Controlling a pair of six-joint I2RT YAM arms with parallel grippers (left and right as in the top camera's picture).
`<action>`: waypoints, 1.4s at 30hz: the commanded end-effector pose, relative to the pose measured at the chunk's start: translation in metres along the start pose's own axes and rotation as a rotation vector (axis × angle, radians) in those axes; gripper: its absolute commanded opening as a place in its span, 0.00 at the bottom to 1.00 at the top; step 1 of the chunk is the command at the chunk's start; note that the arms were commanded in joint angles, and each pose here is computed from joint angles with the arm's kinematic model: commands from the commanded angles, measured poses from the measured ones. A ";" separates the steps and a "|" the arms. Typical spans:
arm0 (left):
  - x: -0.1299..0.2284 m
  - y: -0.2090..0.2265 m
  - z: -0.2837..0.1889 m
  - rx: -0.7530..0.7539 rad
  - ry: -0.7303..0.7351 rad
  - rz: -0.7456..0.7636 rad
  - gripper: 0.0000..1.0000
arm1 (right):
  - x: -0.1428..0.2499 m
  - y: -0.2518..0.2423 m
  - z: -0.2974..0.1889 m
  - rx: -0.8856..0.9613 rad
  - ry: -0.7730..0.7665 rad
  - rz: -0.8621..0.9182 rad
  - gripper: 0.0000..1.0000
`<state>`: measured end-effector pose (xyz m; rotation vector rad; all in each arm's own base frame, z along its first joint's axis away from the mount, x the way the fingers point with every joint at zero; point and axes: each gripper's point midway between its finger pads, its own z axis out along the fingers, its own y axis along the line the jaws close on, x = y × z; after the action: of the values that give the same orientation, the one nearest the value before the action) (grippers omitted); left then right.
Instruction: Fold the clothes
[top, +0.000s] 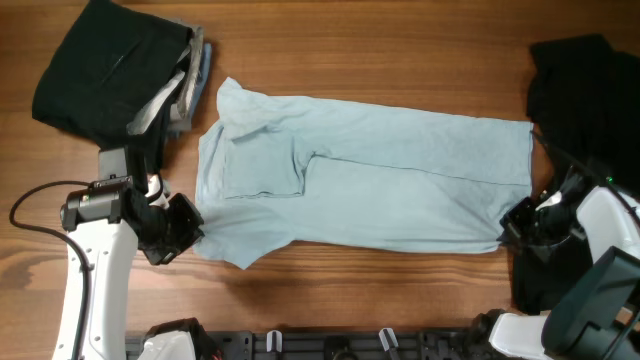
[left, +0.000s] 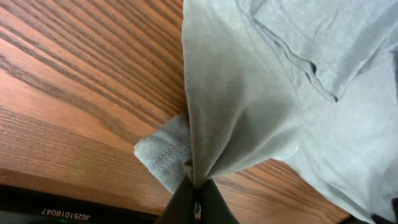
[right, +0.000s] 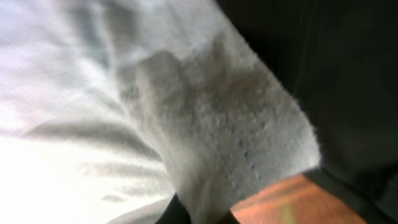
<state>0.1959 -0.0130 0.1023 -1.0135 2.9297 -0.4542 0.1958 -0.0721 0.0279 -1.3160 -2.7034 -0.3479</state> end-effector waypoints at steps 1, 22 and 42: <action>-0.012 -0.013 -0.020 0.041 -0.061 0.030 0.04 | -0.013 0.013 -0.042 -0.030 -0.114 -0.083 0.04; -0.094 -0.118 -0.016 0.215 -0.394 0.325 0.04 | -0.054 0.075 -0.070 -0.295 -0.328 -0.213 0.04; -0.147 -0.148 0.035 0.189 -0.493 0.366 0.04 | -0.089 0.103 -0.048 -0.418 -0.327 -0.232 0.04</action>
<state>0.3970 -0.0482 0.0914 -0.4830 2.5192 -0.4340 0.3210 -0.0953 0.0722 -1.2934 -3.1827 -0.7432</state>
